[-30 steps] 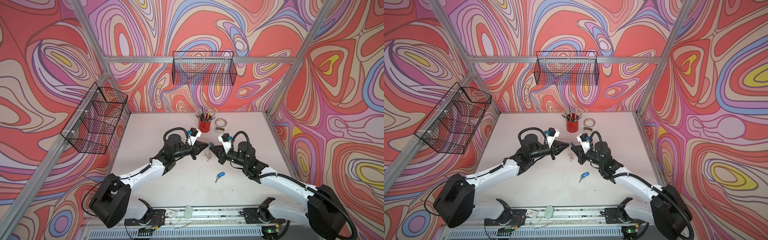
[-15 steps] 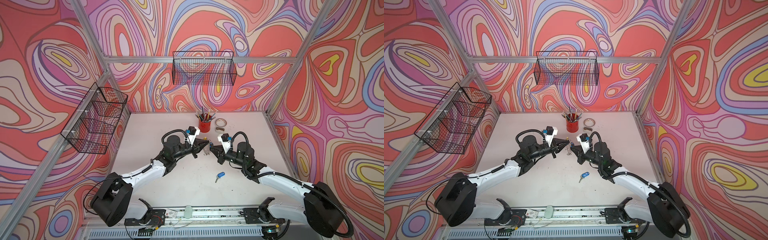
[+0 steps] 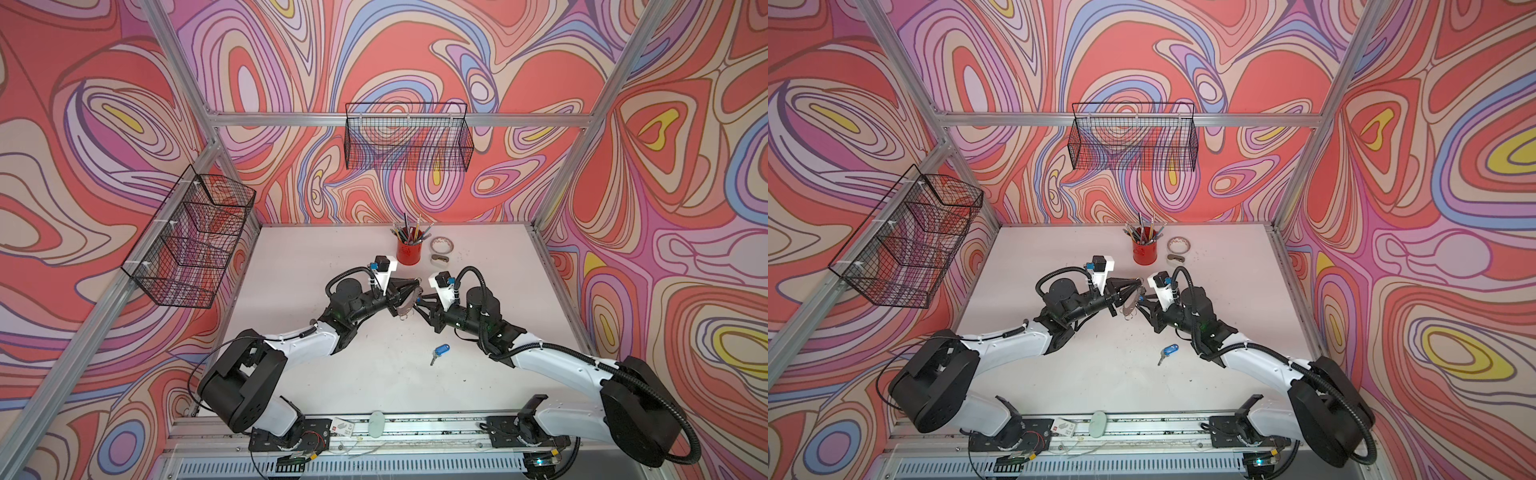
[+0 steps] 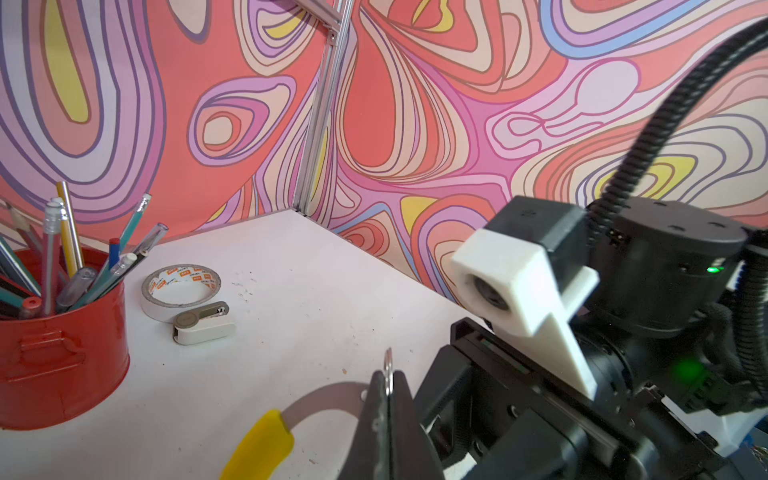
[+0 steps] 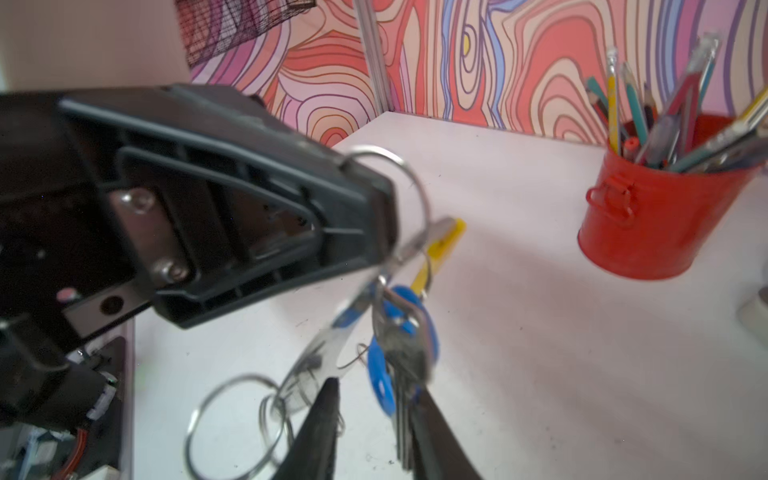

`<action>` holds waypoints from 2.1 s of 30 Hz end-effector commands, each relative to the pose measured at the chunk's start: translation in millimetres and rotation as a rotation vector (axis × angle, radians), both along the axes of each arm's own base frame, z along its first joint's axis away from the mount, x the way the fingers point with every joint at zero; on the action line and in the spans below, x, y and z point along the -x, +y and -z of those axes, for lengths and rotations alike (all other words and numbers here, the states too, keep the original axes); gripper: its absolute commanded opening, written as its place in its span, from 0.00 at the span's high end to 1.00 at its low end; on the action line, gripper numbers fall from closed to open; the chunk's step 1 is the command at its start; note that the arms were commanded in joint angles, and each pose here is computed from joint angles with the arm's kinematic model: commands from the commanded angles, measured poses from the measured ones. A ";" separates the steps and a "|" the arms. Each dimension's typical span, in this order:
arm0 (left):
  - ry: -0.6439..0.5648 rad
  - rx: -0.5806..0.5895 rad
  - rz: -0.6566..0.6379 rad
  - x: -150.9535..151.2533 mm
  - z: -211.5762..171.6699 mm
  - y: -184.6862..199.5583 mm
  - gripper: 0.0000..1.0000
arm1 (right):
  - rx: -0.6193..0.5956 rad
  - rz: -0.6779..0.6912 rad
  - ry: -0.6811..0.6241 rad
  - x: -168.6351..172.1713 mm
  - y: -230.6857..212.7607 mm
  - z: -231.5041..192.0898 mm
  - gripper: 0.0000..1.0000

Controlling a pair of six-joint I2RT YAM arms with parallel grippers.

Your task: Put the keys on the keyring

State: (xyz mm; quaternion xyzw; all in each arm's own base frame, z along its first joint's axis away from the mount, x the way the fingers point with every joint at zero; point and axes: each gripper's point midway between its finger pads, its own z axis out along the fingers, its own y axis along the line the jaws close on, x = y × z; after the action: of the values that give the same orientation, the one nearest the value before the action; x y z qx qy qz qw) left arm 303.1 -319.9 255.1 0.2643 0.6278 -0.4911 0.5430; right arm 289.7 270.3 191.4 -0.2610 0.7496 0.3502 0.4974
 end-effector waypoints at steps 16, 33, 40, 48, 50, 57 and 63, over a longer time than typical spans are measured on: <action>-0.086 0.100 0.256 18.5 -16.1 3.8 1.00 | -0.308 -0.088 0.019 -22.5 -46.8 -81.8 0.45; -0.079 0.096 0.325 23.4 -17.1 -2.4 1.00 | -0.318 -0.310 0.075 0.9 -10.1 -72.5 0.59; -0.067 0.099 0.331 22.0 -16.9 -3.9 1.00 | -0.311 -0.324 0.098 0.9 -5.6 -65.8 0.74; -0.055 0.097 0.337 21.2 -14.3 -5.1 1.00 | -0.310 -0.330 0.104 0.0 -3.8 -63.8 1.00; -0.053 0.095 0.340 21.7 -13.9 -4.7 1.00 | -0.312 -0.325 0.099 -0.2 -4.1 -63.8 1.00; -0.021 0.026 0.324 25.7 -10.3 -0.5 0.96 | -0.282 -0.286 0.032 -2.8 -8.8 -69.8 1.00; 0.029 -0.146 0.224 26.6 1.8 12.6 0.63 | -0.184 -0.233 -0.028 -12.9 -8.7 -72.4 1.00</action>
State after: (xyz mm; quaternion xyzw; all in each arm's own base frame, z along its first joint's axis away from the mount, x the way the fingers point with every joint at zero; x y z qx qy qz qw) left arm 278.8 -312.4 255.1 0.3444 0.6120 -0.5472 0.4555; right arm 294.2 263.1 249.3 -0.2886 0.6753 0.5095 0.4485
